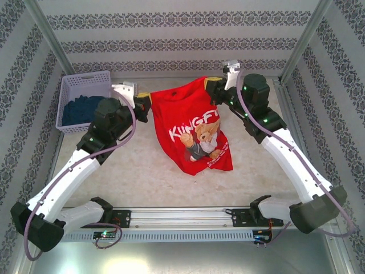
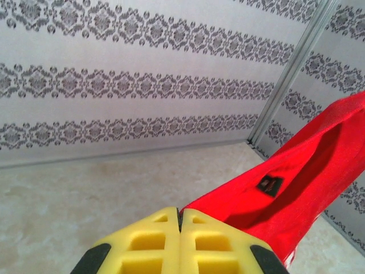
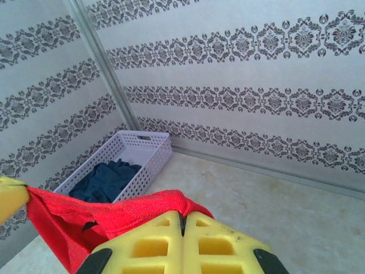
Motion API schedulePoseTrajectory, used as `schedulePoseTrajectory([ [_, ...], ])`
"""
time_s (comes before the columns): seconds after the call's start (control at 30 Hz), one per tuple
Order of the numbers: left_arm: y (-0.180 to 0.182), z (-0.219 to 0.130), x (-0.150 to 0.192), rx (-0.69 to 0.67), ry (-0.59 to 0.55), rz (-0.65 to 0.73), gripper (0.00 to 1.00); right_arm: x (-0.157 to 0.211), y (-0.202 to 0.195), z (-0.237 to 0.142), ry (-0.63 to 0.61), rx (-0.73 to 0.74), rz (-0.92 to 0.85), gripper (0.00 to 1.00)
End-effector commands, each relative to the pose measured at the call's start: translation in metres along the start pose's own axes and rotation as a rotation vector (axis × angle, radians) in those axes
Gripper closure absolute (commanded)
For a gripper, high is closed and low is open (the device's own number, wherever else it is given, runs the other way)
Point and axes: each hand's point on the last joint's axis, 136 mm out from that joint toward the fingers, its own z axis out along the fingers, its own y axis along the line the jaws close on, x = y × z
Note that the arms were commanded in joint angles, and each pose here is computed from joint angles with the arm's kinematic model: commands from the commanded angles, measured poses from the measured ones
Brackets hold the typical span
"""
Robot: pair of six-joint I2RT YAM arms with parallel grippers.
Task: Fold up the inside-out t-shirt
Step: Flatten out the T-shirt at the center of the table.
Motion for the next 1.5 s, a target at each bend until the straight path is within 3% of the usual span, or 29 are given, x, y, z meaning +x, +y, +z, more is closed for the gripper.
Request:
schedulePoseTrajectory([
  [0.0,-0.009,-0.002,-0.046,0.016,-0.067,0.037,1.0,-0.043,0.003,-0.011,-0.093,0.061,-0.046,1.0],
  [0.17,-0.025,-0.014,-0.108,0.032,-0.167,0.082,1.0,-0.104,0.015,-0.033,-0.218,0.095,-0.09,1.0],
  [0.33,-0.038,-0.037,-0.161,0.023,-0.235,0.177,1.0,-0.146,0.041,-0.065,-0.313,0.161,-0.261,1.0],
  [0.47,-0.066,-0.042,-0.181,0.092,-0.232,0.237,1.0,-0.176,0.037,-0.103,-0.369,0.287,-0.342,1.0],
  [0.6,-0.108,-0.007,-0.165,0.215,-0.123,0.247,1.0,-0.206,0.006,-0.151,-0.424,0.476,-0.372,1.0],
  [0.73,-0.132,0.044,-0.153,0.292,-0.056,0.184,1.0,-0.233,-0.008,-0.187,-0.468,0.576,-0.378,1.0],
  [0.83,-0.137,0.076,-0.15,0.296,-0.023,0.168,1.0,-0.251,0.006,-0.208,-0.52,0.559,-0.393,1.0],
  [0.97,-0.129,0.097,-0.16,0.252,-0.043,0.173,1.0,-0.252,0.033,-0.208,-0.533,0.445,-0.392,1.0],
  [1.07,-0.093,0.11,-0.16,0.159,-0.035,0.132,1.0,-0.232,0.056,-0.18,-0.48,0.339,-0.403,1.0],
  [1.2,-0.024,0.129,-0.132,0.026,0.041,0.077,1.0,-0.174,0.081,-0.11,-0.339,0.204,-0.367,1.0],
  [1.3,0.029,0.141,-0.089,-0.065,0.111,0.034,1.0,-0.105,0.091,-0.049,-0.199,0.128,-0.303,1.0],
  [1.47,0.129,0.142,0.015,-0.278,0.269,-0.046,1.0,0.056,0.094,0.048,0.104,0.048,-0.099,0.95],
])
